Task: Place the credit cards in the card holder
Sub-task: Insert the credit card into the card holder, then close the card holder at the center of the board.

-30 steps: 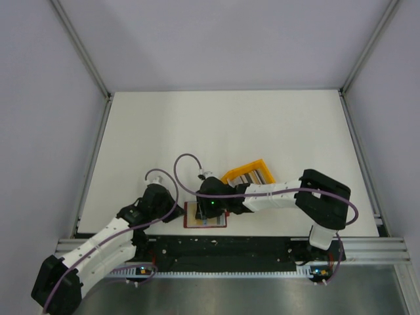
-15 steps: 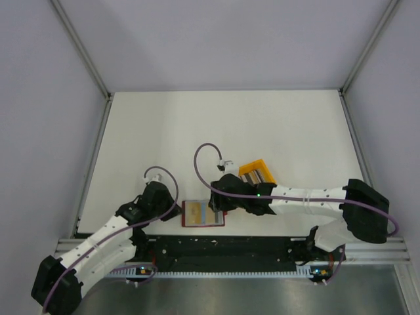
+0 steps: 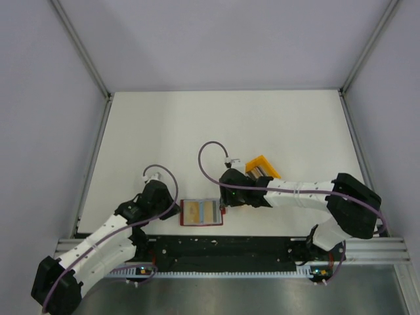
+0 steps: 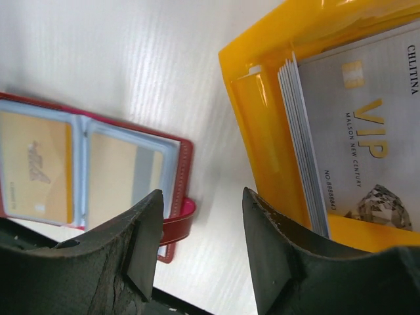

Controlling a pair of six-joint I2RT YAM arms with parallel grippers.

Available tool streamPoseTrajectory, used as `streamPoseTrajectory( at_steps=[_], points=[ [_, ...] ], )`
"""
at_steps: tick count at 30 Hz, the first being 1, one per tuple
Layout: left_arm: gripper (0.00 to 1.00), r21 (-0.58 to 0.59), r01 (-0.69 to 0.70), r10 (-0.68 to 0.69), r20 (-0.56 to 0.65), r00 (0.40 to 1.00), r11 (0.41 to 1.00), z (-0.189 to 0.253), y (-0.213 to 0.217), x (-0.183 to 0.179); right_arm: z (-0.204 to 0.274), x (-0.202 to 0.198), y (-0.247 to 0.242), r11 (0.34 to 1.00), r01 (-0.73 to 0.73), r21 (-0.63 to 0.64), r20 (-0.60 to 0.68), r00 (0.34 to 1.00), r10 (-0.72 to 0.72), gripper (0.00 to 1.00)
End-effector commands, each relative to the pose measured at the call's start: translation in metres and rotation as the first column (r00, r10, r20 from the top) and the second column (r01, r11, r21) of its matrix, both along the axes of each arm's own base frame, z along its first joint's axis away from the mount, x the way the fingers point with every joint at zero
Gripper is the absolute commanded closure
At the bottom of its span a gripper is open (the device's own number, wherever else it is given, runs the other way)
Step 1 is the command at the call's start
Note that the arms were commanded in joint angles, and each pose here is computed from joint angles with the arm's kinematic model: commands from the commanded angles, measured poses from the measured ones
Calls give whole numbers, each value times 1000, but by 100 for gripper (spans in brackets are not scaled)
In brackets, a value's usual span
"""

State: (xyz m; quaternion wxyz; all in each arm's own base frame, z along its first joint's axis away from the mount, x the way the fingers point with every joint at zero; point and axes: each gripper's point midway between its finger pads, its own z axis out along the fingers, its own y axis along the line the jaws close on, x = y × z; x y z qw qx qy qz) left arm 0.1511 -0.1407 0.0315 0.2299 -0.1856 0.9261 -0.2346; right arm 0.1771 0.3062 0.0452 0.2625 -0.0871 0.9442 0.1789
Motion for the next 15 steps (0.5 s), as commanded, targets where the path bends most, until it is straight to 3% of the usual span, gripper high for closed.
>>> streamPoseTrajectory(
  at_steps=[1,9,15],
  points=[
    [100,15,-18,17,58,998,1000,15,0,15,-5,21,-26,995,65,-81,31,998,-63,49],
    [100,0,2,-2,74,997,1000,26,-10,27,1,27,-43,996,62,-56,21,998,-61,48],
    [100,-49,17,-13,83,996,999,45,-22,32,42,4,-6,985,-48,168,-26,998,53,48]
  ],
)
